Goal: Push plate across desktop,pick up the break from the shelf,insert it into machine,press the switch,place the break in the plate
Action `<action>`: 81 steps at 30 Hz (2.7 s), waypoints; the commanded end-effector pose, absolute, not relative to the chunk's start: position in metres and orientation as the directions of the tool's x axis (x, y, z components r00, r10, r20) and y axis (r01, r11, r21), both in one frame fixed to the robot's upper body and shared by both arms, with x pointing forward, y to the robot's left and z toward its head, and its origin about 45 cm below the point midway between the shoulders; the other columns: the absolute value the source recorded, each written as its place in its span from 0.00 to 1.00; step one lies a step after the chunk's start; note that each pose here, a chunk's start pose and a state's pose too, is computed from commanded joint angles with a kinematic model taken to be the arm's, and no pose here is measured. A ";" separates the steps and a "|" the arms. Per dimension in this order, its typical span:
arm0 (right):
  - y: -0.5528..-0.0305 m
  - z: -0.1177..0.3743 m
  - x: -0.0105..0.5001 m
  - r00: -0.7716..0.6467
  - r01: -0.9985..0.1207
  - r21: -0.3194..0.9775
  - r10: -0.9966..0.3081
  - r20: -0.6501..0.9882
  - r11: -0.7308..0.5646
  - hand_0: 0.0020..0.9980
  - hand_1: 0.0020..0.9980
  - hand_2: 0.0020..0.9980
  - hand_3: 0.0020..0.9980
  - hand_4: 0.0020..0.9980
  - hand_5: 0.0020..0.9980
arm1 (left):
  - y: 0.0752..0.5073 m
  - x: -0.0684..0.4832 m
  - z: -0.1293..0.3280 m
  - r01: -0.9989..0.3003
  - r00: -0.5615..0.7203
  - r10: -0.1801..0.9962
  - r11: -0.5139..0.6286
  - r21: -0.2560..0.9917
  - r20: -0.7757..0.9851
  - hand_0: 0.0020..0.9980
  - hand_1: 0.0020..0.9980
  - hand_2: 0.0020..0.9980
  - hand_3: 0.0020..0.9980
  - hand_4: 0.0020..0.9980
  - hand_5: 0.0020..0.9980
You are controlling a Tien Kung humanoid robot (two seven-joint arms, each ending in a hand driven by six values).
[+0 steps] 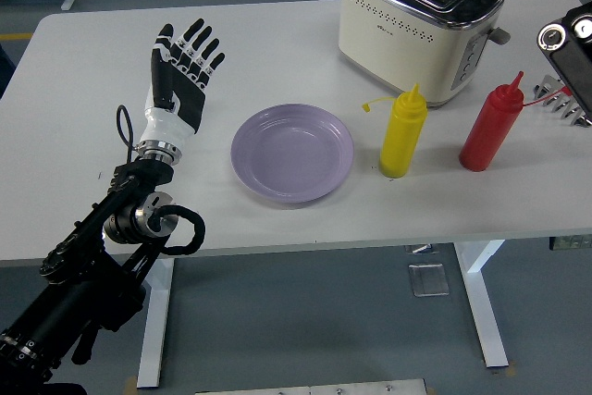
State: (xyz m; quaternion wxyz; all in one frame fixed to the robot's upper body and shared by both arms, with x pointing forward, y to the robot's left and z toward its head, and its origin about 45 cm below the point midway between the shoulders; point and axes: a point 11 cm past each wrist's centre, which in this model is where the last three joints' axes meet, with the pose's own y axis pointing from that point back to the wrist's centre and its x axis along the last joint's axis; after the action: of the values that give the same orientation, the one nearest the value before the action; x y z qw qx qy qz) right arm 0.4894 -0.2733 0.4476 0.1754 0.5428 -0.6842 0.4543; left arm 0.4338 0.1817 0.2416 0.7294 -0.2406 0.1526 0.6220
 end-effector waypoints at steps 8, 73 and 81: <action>-0.257 0.431 0.505 -0.292 -0.930 -0.368 -0.587 0.755 -0.011 0.36 0.41 0.45 0.50 0.22 0.00 | 0.204 0.416 0.270 -0.972 0.174 0.745 0.027 -0.232 -0.644 0.86 0.87 0.87 0.79 0.60 1.00; -0.237 0.361 0.544 -0.050 -0.998 -0.063 -0.560 0.827 -0.004 0.72 0.75 0.92 0.96 0.78 0.37 | 0.368 0.338 0.268 -0.901 -0.040 0.610 -0.365 -0.235 -0.792 0.85 0.86 0.85 0.79 0.59 1.00; -0.245 0.371 0.543 -0.084 -0.995 -0.102 -0.599 0.796 0.004 0.75 0.76 0.95 0.97 0.81 0.39 | 0.369 0.338 0.265 -0.902 -0.053 0.611 -0.368 -0.225 -0.790 0.85 0.86 0.85 0.79 0.59 1.00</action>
State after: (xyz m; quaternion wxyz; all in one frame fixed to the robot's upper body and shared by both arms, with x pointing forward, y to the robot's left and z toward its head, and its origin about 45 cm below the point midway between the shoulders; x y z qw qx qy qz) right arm 0.5427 -0.2448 0.3714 0.2845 0.6142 -0.6489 0.3476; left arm 0.3384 0.3693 0.2648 0.5362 -0.4316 0.1684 0.7056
